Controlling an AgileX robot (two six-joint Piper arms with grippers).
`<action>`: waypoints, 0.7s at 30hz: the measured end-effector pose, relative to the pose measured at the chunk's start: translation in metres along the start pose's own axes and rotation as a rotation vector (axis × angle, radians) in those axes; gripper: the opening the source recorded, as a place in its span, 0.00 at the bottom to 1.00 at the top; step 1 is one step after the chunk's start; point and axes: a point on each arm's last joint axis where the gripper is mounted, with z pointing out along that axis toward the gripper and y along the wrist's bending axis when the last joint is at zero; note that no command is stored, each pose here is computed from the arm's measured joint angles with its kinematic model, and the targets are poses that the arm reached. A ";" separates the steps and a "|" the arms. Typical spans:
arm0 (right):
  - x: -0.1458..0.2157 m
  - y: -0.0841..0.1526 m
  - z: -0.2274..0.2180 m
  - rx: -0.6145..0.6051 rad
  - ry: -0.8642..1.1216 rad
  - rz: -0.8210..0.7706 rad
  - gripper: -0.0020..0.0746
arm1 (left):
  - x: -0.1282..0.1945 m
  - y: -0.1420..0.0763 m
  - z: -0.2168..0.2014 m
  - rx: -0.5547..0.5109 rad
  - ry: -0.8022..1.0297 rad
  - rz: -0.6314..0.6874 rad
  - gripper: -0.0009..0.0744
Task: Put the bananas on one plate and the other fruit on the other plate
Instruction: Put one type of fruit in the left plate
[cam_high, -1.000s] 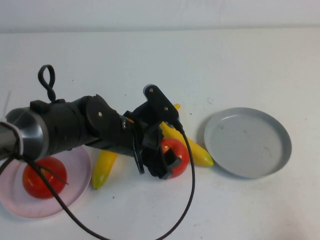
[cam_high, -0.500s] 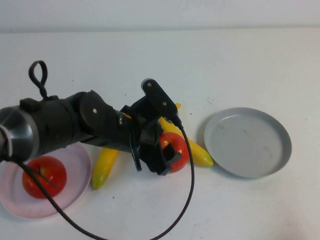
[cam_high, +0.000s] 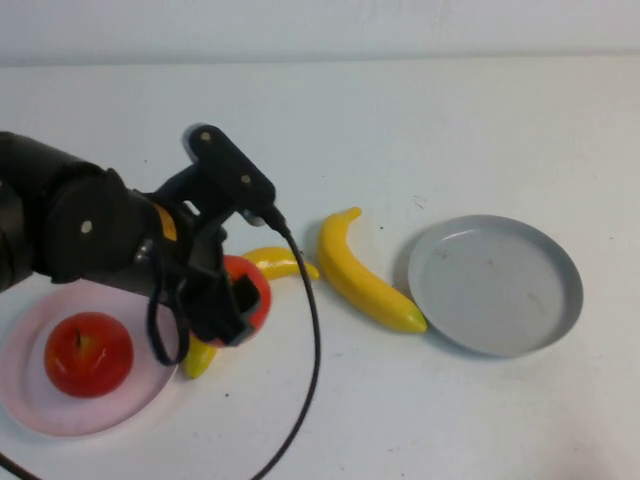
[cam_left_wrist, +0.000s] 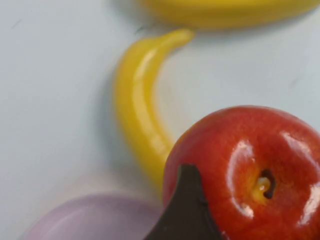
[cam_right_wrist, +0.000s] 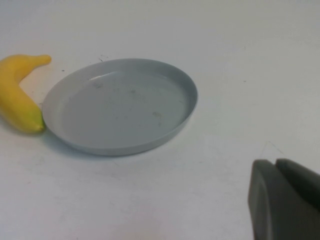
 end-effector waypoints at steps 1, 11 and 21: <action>0.000 0.000 0.000 0.000 0.000 0.000 0.00 | 0.003 0.005 -0.003 -0.034 0.019 -0.015 0.68; 0.000 0.000 0.000 0.000 0.000 0.000 0.00 | 0.028 0.056 0.002 -0.170 0.068 -0.285 0.68; 0.000 0.000 0.000 0.000 0.000 0.000 0.00 | 0.037 0.064 0.043 -0.165 0.163 -0.329 0.67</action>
